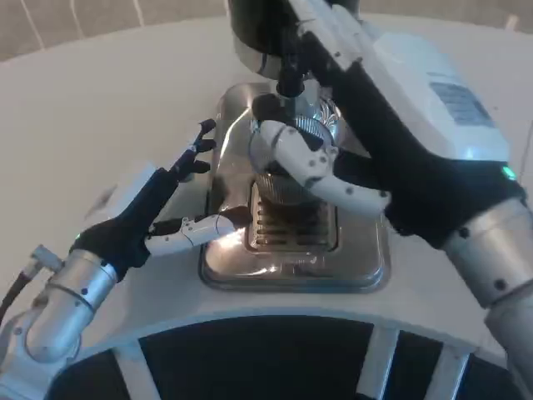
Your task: Grasp the cup under the faucet to collect the drink, then remove the cup.
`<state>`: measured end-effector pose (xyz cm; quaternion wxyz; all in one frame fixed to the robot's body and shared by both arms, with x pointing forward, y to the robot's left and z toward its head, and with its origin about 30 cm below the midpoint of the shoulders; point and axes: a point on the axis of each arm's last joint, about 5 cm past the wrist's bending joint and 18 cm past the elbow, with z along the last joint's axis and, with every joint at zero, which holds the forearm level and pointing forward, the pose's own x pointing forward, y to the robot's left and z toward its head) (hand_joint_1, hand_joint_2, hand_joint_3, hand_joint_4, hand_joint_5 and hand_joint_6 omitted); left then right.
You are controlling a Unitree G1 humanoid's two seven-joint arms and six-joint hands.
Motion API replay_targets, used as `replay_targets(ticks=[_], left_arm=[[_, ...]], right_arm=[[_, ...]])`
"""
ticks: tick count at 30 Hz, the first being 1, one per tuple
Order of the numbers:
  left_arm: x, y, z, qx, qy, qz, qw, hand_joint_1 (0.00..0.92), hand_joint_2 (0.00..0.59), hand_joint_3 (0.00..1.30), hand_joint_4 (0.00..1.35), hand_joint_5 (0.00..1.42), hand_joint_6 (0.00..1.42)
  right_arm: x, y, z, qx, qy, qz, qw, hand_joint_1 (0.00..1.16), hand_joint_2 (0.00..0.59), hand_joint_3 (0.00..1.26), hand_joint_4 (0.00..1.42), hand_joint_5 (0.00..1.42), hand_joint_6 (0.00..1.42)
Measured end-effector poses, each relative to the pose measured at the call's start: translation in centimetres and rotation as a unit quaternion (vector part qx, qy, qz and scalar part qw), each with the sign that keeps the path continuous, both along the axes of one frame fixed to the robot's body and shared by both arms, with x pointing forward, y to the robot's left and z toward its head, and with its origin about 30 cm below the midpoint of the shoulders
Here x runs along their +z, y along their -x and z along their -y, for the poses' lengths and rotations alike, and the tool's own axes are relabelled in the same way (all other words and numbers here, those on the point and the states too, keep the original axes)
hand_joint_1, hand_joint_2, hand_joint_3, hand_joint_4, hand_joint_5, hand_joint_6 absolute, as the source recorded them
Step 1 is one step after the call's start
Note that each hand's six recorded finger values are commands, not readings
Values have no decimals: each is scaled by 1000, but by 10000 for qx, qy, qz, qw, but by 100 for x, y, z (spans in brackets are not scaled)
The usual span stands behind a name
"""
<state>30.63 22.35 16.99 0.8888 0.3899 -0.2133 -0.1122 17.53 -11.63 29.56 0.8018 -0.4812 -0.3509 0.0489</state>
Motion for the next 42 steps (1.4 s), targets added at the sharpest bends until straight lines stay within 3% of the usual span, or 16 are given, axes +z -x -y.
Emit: replay_targets(ticks=[7, 13, 16, 17, 24, 26, 30, 33, 36, 42], left_arm=[[2, 3, 6, -27, -2, 15, 10000, 207, 34, 0, 0, 187, 184], [-1, 1, 23, -54, 7, 16, 10000, 206, 34, 0, 0, 189, 183], [-9, 0, 35, -66, 30, 6, 10000, 206, 34, 0, 0, 193, 187], [-15, -1, 50, -88, 62, 8, 9999, 206, 34, 0, 0, 194, 188], [-26, -2, 59, -124, 147, -3, 9998, 205, 35, 0, 0, 199, 192], [-28, -2, 52, -121, 232, -10, 9997, 205, 35, 0, 0, 202, 193], [-28, -1, 50, -141, 243, -14, 9996, 205, 35, 0, 0, 206, 194], [-27, -2, 52, -164, 278, -31, 9995, 205, 35, 0, 0, 208, 195], [-20, -6, 48, -177, 356, -42, 9992, 210, 33, 0, 0, 209, 195], [11, -26, 78, -252, 432, -19, 9987, 228, 33, 0, 0, 211, 206]], right_arm=[[-1, 158, 144, -374, -17, 89, 9993, 199, 517, 0, 0, 0, 0], [-66, 306, 222, -687, 29, -73, 9976, 209, 519, 0, 0, 0, 0], [-146, 388, 264, -893, 123, -342, 9953, 216, 519, 0, 0, 0, 0], [-188, 399, 293, -1023, 169, -551, 9931, 218, 518, 0, 0, 0, 0], [-282, 434, 417, -1464, 257, -982, 9840, 229, 518, 0, 0, 0, 0], [-325, 455, 462, -1618, 271, -1171, 9795, 231, 518, 0, 0, 0, 0], [-384, 486, 491, -1733, 264, -1394, 9746, 236, 517, 0, 0, 0, 0], [-424, 514, 488, -1750, 267, -1467, 9732, 239, 517, 0, 0, 0, 0], [-483, 550, 494, -1732, 375, -1704, 9693, 241, 517, 0, 0, 0, 0], [-546, 595, 508, -1768, 509, -2005, 9623, 245, 517, 0, 0, 0, 0]])
